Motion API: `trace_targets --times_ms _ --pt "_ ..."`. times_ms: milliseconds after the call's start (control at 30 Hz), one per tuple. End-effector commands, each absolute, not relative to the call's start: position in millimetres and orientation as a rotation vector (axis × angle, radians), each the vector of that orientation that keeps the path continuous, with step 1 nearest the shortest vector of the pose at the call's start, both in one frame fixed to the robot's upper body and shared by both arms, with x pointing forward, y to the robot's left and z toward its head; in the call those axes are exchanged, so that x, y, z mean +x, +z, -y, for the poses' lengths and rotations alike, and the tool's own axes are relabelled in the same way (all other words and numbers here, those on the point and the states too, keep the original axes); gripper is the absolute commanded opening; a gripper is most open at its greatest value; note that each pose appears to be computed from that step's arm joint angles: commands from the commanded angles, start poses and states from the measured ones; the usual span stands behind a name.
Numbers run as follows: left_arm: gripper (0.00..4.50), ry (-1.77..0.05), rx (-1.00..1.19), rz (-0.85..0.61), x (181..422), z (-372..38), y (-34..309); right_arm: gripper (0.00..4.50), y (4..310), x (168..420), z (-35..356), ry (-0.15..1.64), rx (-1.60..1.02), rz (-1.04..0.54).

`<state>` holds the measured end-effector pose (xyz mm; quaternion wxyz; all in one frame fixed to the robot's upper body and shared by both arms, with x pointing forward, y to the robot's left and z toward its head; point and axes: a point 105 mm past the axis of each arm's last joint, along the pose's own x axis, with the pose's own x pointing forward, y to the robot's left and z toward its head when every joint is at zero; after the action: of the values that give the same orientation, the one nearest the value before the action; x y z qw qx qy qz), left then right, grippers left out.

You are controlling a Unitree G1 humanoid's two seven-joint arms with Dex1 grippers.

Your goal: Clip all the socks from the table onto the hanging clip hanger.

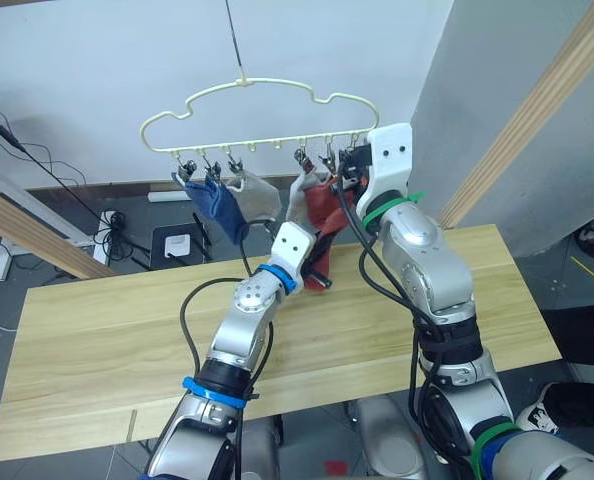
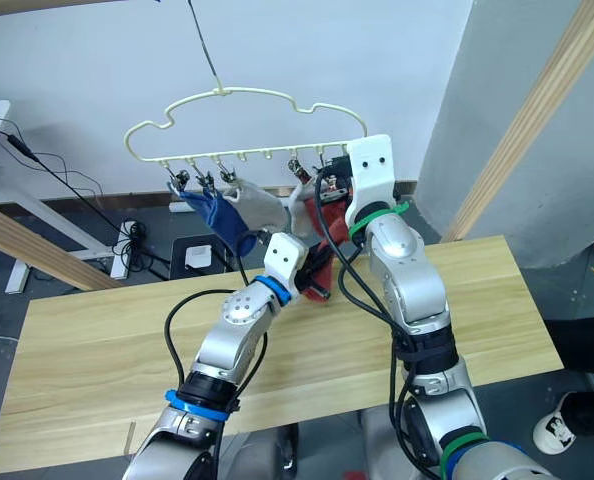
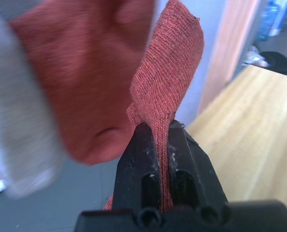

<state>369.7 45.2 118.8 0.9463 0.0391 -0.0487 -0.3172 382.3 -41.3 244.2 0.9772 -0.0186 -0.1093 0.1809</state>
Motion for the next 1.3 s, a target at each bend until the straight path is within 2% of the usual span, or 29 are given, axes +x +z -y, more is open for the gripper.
trace_targets --times_ms 33,267,600,1300 --pt "0.0 -0.638 0.038 0.147 373.2 -34.8 136.6 0.15 258.9 374.2 40.3 0.378 -0.032 0.274" --pt "0.0 -0.671 -0.017 0.16 374.9 -19.8 152.4 0.15 258.0 373.8 39.7 0.382 -0.035 0.264" --pt "0.0 -0.626 -0.114 0.129 384.1 -24.3 158.0 0.15 256.0 373.6 38.9 0.387 -0.036 0.254" --pt "0.0 -0.655 -0.153 0.164 385.6 -21.6 177.7 0.15 247.7 374.1 35.1 0.404 -0.046 0.222"
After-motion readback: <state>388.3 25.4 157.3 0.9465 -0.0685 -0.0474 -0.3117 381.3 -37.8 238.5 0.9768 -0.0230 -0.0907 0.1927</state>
